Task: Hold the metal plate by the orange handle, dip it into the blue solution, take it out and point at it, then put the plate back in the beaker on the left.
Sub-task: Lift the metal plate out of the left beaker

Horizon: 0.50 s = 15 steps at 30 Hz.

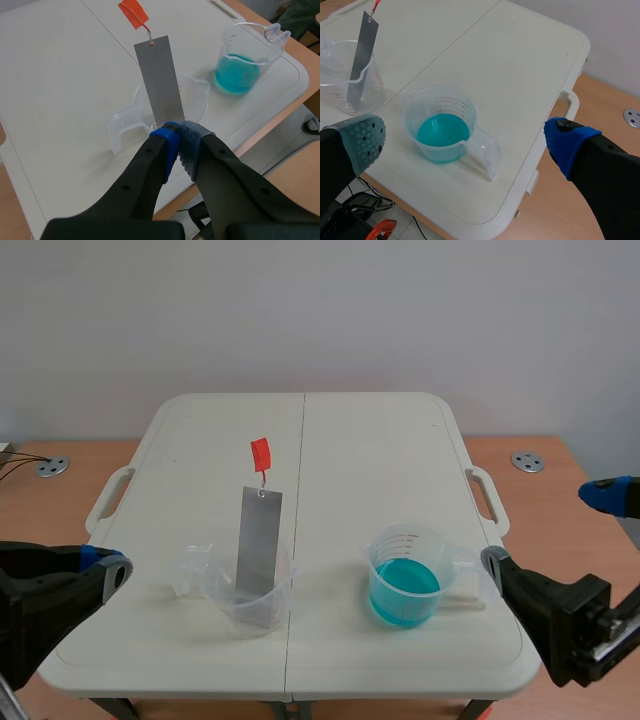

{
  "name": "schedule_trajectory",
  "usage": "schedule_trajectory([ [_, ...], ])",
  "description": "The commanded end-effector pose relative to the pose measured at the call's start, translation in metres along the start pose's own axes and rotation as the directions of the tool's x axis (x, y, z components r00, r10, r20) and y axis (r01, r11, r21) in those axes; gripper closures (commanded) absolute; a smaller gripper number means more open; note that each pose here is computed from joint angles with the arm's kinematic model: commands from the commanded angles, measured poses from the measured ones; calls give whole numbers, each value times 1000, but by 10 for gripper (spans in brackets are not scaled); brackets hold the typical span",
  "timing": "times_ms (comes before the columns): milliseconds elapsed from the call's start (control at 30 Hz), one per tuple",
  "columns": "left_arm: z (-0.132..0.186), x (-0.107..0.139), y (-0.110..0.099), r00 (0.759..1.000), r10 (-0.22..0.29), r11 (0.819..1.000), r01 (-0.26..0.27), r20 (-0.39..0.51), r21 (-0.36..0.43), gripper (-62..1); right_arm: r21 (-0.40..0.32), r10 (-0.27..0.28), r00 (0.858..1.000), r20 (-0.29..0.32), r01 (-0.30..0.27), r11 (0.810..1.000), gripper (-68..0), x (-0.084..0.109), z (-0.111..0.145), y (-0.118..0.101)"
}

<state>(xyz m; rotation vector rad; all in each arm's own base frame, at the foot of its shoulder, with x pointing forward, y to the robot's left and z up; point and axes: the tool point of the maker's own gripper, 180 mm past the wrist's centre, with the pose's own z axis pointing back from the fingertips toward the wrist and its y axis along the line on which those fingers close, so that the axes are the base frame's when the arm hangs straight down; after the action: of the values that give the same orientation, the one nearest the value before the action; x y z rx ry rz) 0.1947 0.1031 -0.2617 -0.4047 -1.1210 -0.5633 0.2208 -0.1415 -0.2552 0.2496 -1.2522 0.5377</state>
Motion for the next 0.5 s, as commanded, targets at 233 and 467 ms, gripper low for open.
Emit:
schedule_trajectory([
  [233,0,-1,-1,1000,9,1000,-9,-13,1,-16,-9,3,999,34,-3,1000,-663,10,0,-3],
  [467,4,-33,-2,985,18,1000,-18,-174,1,-16,-9,3,999,39,-3,1000,-664,11,0,-3],
])
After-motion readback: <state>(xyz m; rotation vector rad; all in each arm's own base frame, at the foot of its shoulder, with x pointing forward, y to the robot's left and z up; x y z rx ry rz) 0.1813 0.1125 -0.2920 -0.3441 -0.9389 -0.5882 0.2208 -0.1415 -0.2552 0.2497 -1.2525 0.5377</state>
